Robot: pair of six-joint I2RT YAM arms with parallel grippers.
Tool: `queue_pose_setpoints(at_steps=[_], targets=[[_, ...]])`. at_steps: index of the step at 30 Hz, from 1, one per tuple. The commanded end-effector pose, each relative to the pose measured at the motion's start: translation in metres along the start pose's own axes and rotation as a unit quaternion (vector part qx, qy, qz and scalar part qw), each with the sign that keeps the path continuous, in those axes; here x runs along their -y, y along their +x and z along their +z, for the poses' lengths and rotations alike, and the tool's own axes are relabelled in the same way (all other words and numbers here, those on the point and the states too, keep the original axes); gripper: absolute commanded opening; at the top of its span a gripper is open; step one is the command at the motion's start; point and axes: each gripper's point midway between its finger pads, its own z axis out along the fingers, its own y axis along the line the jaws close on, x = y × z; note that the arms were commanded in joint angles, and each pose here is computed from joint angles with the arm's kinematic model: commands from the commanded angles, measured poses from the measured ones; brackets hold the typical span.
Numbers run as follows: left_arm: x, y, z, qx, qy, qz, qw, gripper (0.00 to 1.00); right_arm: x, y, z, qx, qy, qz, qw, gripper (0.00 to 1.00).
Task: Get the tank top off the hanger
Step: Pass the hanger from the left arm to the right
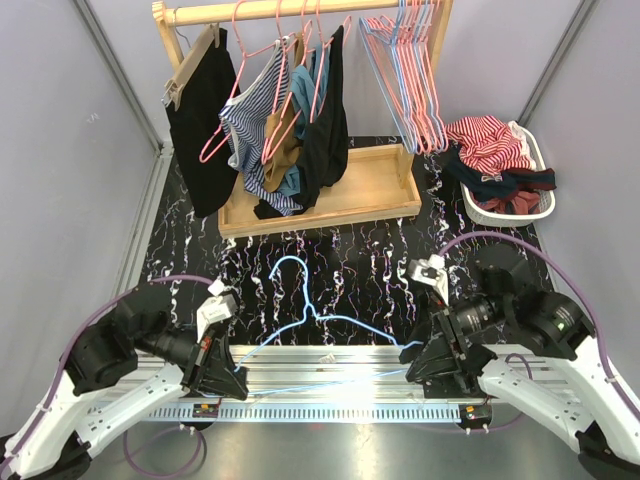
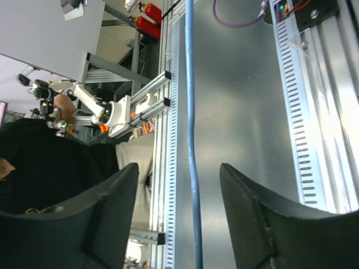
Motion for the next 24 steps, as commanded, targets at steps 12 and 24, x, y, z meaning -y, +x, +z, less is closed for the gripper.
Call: queue_pose_setpoints(at_steps=[12, 24], targets=[[0.01, 0.001, -0.004, -0.019, 0.013, 0.01, 1.0, 0.0, -0.007, 0.018, 0.004, -0.066, -0.009, 0.014, 0.998, 0.0], [-0.089, -0.039, -0.064, 0.074, -0.381, 0.009, 0.921, 0.99, 0.025, 0.01, -0.007, -0.028, 0.123, -0.009, 0.992, 0.0]])
